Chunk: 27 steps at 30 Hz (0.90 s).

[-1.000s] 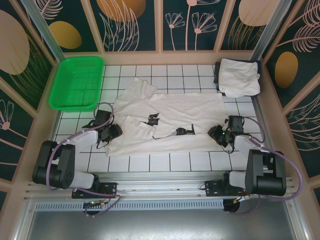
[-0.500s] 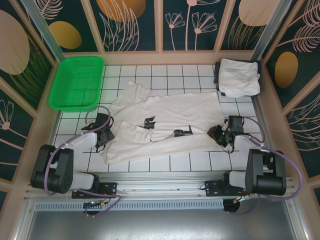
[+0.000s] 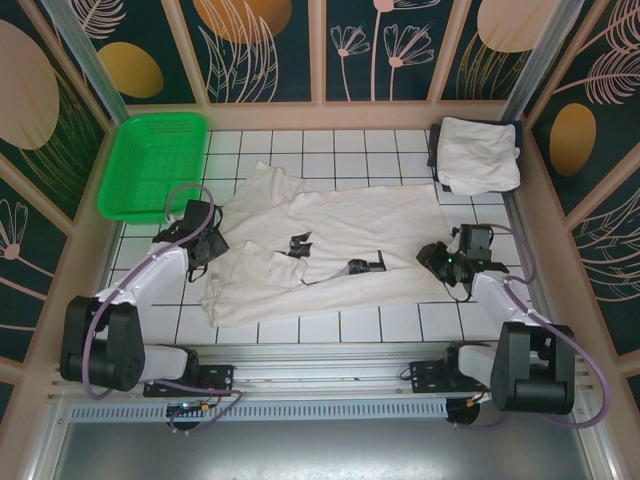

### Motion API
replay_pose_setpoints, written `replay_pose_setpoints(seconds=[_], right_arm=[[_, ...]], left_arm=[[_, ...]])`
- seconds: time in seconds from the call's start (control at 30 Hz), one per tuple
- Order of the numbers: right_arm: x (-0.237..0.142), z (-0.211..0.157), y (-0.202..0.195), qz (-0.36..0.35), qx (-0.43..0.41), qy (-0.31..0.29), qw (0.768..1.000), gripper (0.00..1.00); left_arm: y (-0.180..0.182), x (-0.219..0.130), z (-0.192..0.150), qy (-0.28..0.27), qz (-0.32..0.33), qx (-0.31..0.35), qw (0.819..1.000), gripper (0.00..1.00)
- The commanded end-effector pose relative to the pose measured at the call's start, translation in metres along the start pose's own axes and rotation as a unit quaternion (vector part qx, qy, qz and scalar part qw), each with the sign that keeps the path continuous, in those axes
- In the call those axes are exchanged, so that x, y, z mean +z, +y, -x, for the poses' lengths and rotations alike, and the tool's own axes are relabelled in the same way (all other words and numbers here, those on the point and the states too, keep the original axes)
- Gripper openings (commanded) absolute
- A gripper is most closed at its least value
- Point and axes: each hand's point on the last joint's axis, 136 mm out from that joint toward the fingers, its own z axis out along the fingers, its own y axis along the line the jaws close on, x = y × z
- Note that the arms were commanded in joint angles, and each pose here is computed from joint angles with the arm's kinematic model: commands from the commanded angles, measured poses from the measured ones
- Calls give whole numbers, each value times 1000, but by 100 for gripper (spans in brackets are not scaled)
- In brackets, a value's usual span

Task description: Fold and stack the t-shirts

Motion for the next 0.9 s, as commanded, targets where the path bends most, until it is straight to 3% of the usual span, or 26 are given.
replay_pose_setpoints(seconds=[0.0,0.1,0.27,0.43,0.63,0.87], right_arm=[[1,18,15,6,-5,-10,1000,33],[4,49,35,4,-30,-27,999,34],[22,115,45,-65,-69,-54,994,36],[55,165,48,-109,-98,-60,987,37],[96,199,40,-160,-125,-51,978,37],[126,213,23,-211,-142,-27,967,37]], left_arm=[[-35,7,-10,32,-82,19,996,66],[-55,16,14,20,-82,33,996,70],[-103,31,88,-33,-57,76,995,75],[-144,74,136,-47,-24,125,991,73],[-180,132,156,-43,-27,158,986,72],[-225,180,163,-43,-90,173,980,69]])
